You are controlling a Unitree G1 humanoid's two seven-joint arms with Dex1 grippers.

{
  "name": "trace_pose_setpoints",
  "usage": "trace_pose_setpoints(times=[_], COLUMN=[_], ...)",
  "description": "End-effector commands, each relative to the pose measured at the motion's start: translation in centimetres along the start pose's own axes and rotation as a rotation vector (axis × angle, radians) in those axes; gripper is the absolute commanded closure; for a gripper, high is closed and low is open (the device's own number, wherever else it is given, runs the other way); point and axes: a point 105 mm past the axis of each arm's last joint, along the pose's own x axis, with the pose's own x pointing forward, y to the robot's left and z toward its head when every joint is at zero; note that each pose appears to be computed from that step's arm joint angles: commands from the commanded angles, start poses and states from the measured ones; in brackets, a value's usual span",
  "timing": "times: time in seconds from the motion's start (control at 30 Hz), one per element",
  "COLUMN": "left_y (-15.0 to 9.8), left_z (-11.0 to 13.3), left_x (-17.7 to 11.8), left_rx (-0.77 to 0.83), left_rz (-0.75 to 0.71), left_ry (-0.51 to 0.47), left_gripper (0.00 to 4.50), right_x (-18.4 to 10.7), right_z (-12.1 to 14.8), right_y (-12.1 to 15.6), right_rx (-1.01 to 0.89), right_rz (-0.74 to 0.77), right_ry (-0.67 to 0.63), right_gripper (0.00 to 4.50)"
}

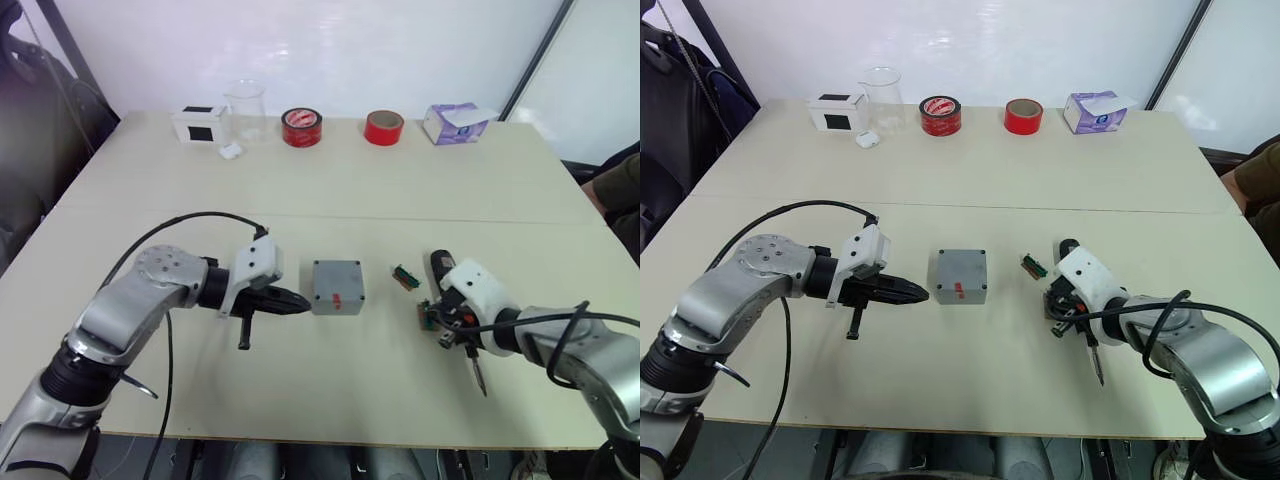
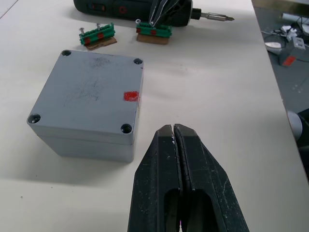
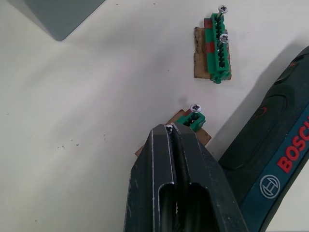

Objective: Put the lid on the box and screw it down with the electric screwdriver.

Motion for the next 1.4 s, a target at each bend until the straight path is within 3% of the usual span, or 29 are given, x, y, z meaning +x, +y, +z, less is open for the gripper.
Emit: trace_pose_setpoints(times=[0.03,0.33,0.5,0.67,1.0,1.4], left_y=[0.0,0.2,1.8,2.7,2.0,1.6], left_z=[0.7,0.5,0.5,1.1,1.0,1.0], left_x=[0.0,0.0,-1.2,-2.9,-3.8,-3.5], left_rx=[0.045,0.038,-0.036,-0.106,-0.137,-0.14], left_rz=[-0.009,-0.011,0.061,0.12,0.138,0.133], left_ry=[-0.005,-0.002,-0.05,-0.116,-0.098,-0.09], left_gripper=[4.5,4.5,4.5,4.5,4.5,4.5], right_x=[-1.0,-1.9,-2.4,-1.8,1.7,2.8], right_z=[1.7,4.3,9.3,11.3,10.8,10.3], right_y=[-0.6,-0.7,1.1,2.5,3.7,3.4], right_rx=[-0.014,0.091,0.086,0.097,0.053,0.033], right_rz=[-0.027,-0.005,0.113,0.192,0.258,0.243], right_ry=[-0.065,-0.174,-0.447,-0.576,-0.568,-0.559], right_gripper=[4.49,4.49,4.49,4.49,4.49,4.49])
